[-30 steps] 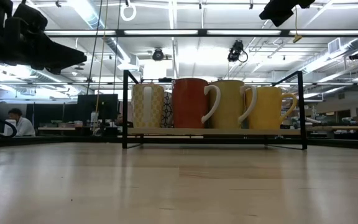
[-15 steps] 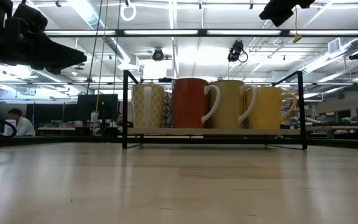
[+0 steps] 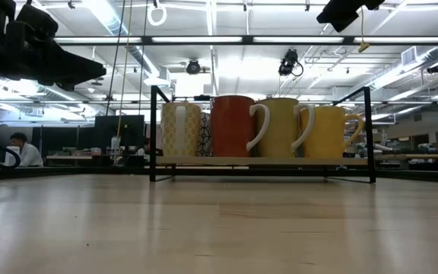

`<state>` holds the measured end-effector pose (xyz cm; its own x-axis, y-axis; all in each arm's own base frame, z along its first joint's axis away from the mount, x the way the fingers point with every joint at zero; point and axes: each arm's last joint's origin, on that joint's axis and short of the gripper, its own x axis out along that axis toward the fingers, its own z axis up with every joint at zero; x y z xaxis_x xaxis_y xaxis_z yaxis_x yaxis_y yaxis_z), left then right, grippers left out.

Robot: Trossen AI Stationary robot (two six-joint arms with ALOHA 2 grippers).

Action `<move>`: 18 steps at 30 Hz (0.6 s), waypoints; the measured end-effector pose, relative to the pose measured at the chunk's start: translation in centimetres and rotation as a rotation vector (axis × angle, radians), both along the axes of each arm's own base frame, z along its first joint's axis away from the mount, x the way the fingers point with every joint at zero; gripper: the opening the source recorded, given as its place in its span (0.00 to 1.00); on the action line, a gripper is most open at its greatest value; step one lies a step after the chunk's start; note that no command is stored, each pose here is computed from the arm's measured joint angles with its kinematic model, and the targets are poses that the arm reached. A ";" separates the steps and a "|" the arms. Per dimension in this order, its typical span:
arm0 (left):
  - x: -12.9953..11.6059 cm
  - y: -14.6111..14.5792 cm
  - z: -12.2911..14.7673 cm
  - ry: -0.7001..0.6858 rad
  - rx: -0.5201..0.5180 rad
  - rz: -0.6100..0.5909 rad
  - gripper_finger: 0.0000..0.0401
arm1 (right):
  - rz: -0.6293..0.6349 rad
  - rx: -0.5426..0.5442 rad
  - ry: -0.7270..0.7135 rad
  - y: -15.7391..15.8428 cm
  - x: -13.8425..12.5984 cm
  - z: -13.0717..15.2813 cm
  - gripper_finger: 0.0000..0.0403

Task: Place coffee mugs
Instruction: Return to Home Position

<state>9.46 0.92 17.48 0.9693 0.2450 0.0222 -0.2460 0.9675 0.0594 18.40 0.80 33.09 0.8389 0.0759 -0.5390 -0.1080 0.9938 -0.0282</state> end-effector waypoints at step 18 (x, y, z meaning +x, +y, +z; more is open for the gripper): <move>0.0 0.0 0.0 0.001 0.000 0.000 0.30 | -0.083 0.039 -0.263 -1.8 -3.5 2.0 0.34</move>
